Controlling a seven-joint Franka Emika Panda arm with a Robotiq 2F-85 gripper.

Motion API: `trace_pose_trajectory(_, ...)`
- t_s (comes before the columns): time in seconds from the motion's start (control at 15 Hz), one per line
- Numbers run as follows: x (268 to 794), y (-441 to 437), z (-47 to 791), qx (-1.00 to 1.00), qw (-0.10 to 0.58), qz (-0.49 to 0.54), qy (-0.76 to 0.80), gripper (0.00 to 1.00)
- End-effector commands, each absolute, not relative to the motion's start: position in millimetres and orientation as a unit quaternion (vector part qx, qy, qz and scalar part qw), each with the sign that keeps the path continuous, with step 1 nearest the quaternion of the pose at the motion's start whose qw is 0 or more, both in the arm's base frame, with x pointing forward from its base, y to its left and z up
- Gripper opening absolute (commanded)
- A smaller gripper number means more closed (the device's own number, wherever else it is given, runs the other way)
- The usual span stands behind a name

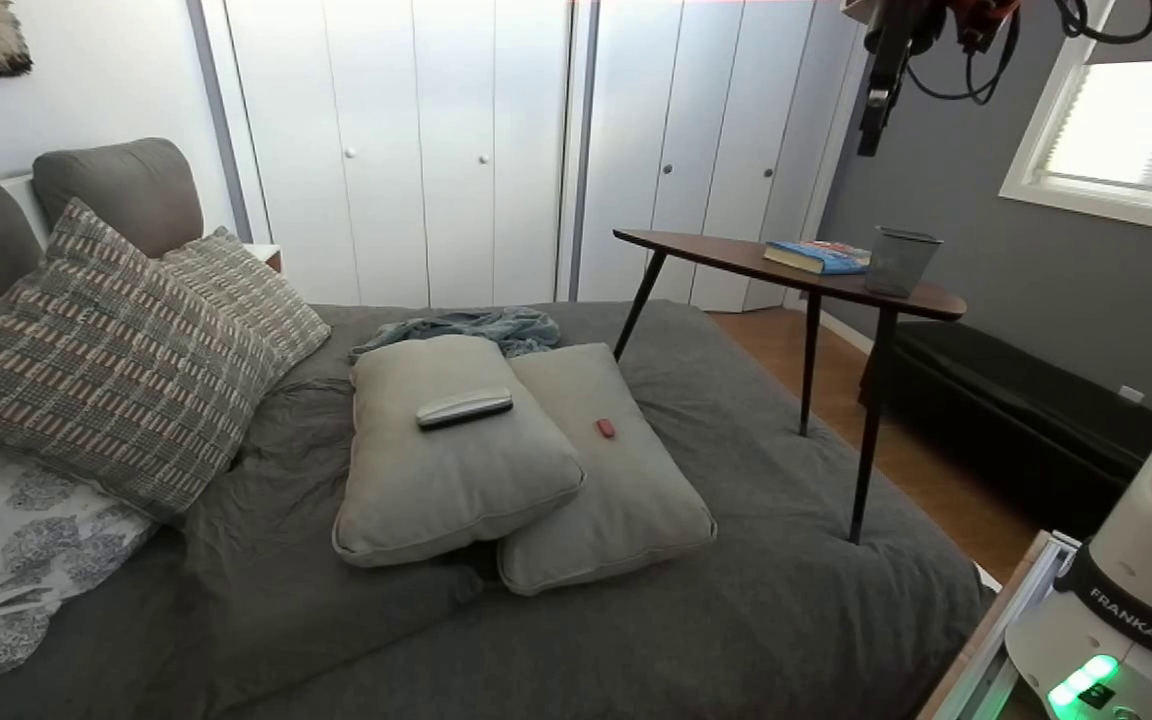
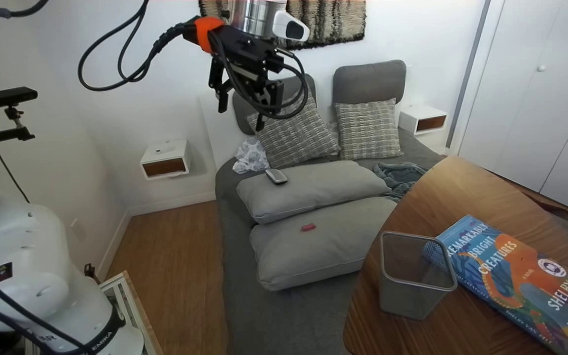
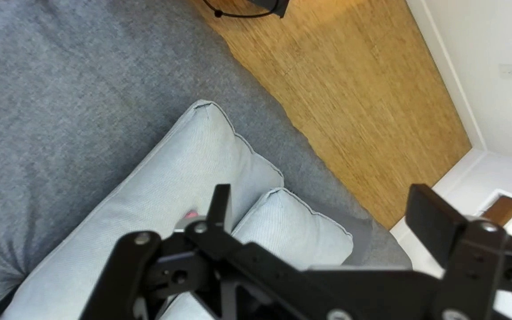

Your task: Move the pen holder from the table to the pillow

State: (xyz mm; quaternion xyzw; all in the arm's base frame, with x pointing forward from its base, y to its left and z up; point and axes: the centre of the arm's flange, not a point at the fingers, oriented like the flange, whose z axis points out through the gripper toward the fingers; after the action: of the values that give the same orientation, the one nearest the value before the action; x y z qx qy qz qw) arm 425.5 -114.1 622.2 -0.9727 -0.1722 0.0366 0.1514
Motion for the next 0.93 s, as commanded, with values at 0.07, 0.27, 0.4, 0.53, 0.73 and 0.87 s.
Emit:
trace_pose_trajectory(0.07, 431, -120, 617, -0.982, 0.084, -0.007, -0.167, 1.00)
trace_pose_trajectory(0.27, 443, -172, 619, -0.987, -0.001, -0.038, -0.159, 1.00)
trace_pose_trajectory(0.4, 447, -213, 615, -0.990, -0.050, -0.062, -0.120, 1.00)
trace_pose_trajectory(0.53, 447, -256, 610, -0.991, -0.060, -0.073, -0.096, 1.00)
trace_pose_trajectory(0.73, 441, -309, 590, -0.990, -0.106, -0.073, -0.056, 1.00)
trace_pose_trajectory(0.87, 438, -332, 572, -0.990, -0.123, -0.058, -0.041, 1.00)
